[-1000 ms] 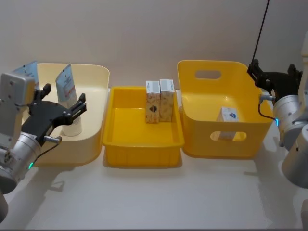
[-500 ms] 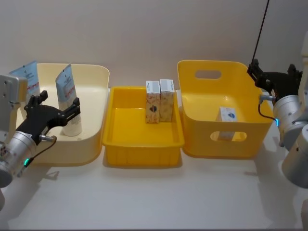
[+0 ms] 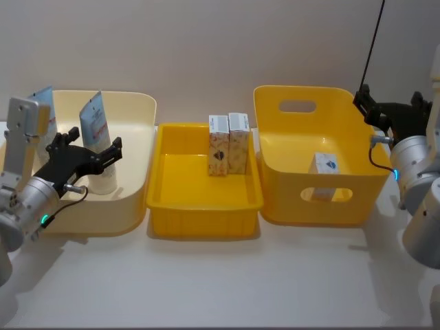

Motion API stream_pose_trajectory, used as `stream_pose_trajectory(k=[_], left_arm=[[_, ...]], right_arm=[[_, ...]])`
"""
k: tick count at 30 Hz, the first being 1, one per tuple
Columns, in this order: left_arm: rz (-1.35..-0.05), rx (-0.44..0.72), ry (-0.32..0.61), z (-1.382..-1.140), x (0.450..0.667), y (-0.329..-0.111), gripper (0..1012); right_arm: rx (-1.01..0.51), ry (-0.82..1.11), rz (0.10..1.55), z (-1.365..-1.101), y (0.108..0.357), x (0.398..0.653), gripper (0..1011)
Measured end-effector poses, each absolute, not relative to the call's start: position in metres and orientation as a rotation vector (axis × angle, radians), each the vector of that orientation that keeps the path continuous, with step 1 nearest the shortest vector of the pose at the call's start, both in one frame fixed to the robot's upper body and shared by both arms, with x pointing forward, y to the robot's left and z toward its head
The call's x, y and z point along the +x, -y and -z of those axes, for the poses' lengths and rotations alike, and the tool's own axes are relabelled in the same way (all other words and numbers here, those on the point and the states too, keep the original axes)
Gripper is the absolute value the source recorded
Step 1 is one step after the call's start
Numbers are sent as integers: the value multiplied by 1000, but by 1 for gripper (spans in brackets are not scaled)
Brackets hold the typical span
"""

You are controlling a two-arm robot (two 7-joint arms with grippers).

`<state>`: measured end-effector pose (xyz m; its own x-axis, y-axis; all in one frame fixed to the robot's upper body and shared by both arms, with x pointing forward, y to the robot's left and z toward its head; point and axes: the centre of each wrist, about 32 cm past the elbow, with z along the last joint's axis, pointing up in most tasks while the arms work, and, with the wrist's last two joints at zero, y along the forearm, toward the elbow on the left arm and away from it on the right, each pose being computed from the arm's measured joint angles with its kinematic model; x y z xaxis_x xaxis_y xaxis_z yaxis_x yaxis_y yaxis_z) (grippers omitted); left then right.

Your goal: Bimanual collaborative sorting of washing and personal care products

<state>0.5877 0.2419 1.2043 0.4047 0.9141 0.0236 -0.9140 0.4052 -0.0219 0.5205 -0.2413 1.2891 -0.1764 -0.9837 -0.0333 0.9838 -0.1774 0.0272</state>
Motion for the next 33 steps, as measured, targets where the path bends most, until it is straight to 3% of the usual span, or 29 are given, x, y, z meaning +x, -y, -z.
stream_pose_trajectory(k=[14, 24, 32, 33], left_arm=[[-1141, 2, 26, -1204, 600, -239, 1003], [-1138, 4, 24, -1204, 604, -238, 786], [-1136, 5, 24, -1204, 605, -238, 532], [-1136, 6, 24, -1204, 605, -238, 459]], right_arm=[[49, -1, 1748, -1289, 241, 520, 1001], [49, -1, 1748, -1289, 241, 520, 1001], [49, -1, 1749, -1289, 241, 520, 1001], [49, -1, 1748, -1289, 241, 520, 1001]])
